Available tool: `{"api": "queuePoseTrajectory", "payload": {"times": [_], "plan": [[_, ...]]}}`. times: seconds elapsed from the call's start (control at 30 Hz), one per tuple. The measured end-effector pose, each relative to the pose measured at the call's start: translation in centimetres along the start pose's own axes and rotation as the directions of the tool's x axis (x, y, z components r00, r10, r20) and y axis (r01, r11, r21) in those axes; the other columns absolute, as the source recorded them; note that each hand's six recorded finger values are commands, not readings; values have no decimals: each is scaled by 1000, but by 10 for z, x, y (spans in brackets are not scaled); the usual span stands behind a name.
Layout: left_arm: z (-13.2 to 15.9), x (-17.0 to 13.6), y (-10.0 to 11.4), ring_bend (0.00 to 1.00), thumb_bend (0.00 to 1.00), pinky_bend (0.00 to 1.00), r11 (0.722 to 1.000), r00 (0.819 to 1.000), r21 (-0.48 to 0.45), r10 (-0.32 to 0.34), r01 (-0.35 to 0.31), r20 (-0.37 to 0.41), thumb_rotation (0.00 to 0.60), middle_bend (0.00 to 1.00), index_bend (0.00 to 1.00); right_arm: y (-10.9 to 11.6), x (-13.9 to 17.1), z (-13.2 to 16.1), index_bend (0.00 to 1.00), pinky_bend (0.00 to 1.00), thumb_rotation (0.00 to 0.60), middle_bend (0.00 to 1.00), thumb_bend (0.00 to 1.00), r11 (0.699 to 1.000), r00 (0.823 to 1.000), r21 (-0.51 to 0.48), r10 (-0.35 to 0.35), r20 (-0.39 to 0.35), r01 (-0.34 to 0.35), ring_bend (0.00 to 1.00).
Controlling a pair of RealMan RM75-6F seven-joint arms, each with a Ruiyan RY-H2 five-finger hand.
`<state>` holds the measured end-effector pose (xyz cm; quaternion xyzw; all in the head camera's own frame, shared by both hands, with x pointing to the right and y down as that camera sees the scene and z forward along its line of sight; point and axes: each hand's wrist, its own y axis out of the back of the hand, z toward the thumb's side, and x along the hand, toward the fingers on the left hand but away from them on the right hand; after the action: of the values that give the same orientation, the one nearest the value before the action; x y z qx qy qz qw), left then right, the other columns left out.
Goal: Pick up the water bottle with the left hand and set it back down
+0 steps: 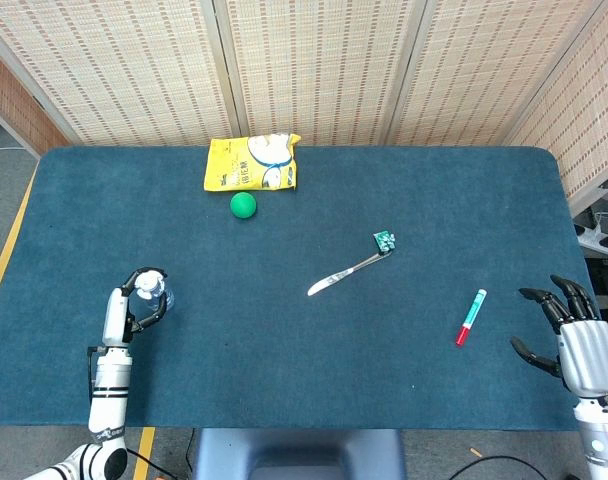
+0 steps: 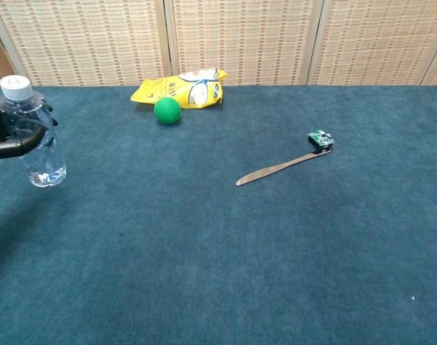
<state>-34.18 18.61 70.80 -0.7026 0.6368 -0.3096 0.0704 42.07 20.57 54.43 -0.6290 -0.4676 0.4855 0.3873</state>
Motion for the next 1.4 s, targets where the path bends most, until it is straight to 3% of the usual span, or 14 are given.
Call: {"api": "queuePoseTrajectory", "payload": {"times": [0.27, 0.43, 0.6, 0.97, 1.13, 1.23, 1.33, 1.4], "plan": [[-10, 2, -6, 190, 490, 288, 998, 997, -4, -58, 58, -44, 600, 223, 134, -1, 0, 0, 255, 132, 600, 306, 97, 1000, 1000, 5, 6, 1, -6, 87], [-8, 3, -4, 51, 430, 158, 997, 997, -9, -76, 76, -30, 600, 69, 10, -2, -1, 0, 255, 132, 600, 306, 97, 1000, 1000, 4, 10, 2, -10, 87], [-4, 3, -3, 3, 417, 128, 995, 995, -9, -96, 96, -13, 600, 1, 0, -2, -1, 0, 255, 132, 600, 306, 97, 1000, 1000, 5, 12, 1, -12, 87], [2, 4, 14, 0, 407, 114, 992, 992, 17, -125, 125, -1, 600, 0, 0, -2, -1, 0, 255, 132, 600, 306, 96, 1000, 1000, 7, 13, 1, -13, 87], [11, 8, 38, 0, 408, 109, 984, 992, 139, -119, 113, 35, 600, 0, 0, -3, -1, 0, 255, 132, 600, 306, 97, 1000, 1000, 9, 16, 2, -16, 87], [18, 9, 56, 0, 407, 104, 965, 991, 243, -117, 100, 58, 600, 0, 0, -4, -2, 1, 255, 132, 600, 306, 97, 1000, 1000, 7, 18, 0, -18, 87], [21, 8, 70, 0, 405, 104, 931, 990, 356, -117, 83, 77, 600, 0, 0, -6, -2, 1, 255, 132, 600, 306, 97, 1000, 1000, 15, 24, 2, -24, 87], [21, 6, 79, 0, 406, 103, 893, 989, 444, -120, 72, 81, 600, 0, 2, -7, -2, 2, 255, 132, 600, 306, 97, 999, 1000, 14, 29, 1, -29, 87]]}}
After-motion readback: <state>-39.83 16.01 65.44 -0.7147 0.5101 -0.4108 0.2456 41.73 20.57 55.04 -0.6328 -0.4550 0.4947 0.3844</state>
